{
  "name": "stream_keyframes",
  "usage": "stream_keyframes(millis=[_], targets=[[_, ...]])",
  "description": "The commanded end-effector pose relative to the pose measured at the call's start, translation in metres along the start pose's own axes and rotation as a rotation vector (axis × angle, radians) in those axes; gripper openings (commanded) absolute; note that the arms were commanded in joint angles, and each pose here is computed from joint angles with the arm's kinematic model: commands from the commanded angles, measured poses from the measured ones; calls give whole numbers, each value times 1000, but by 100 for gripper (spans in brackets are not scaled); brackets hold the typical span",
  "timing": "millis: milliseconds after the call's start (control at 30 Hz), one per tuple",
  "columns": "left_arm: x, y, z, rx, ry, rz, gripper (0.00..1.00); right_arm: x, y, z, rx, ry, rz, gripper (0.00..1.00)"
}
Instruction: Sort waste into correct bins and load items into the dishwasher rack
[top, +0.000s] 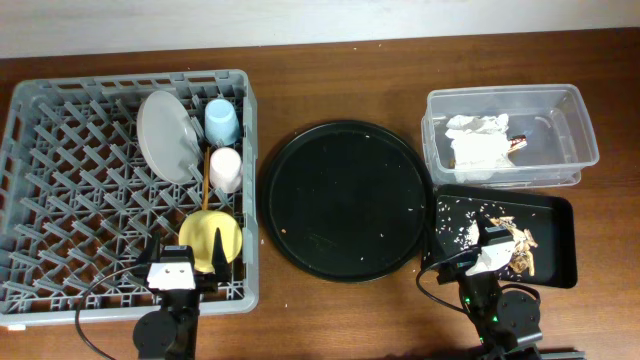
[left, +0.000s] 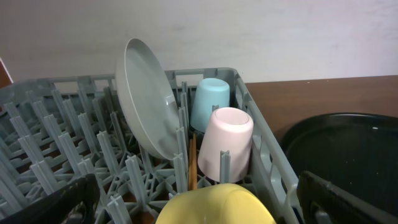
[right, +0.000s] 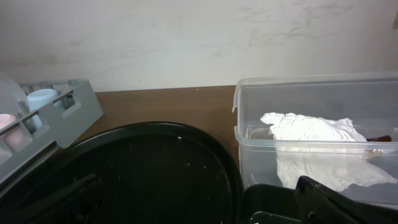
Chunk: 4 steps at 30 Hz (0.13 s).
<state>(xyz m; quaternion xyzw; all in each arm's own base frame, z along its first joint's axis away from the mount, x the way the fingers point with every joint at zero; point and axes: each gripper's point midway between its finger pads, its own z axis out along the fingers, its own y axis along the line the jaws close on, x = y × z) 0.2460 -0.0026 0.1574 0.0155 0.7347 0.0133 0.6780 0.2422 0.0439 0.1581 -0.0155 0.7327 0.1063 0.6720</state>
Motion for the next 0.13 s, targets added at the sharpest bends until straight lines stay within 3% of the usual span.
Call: stream_keyframes(millis=[0, 100], targets=[[1, -1, 0, 10, -1, 15, 99, 2, -4, 0, 20, 2, 12, 99], [1, -1, 0, 10, -1, 15, 100, 2, -4, 0, 20, 2, 12, 99]])
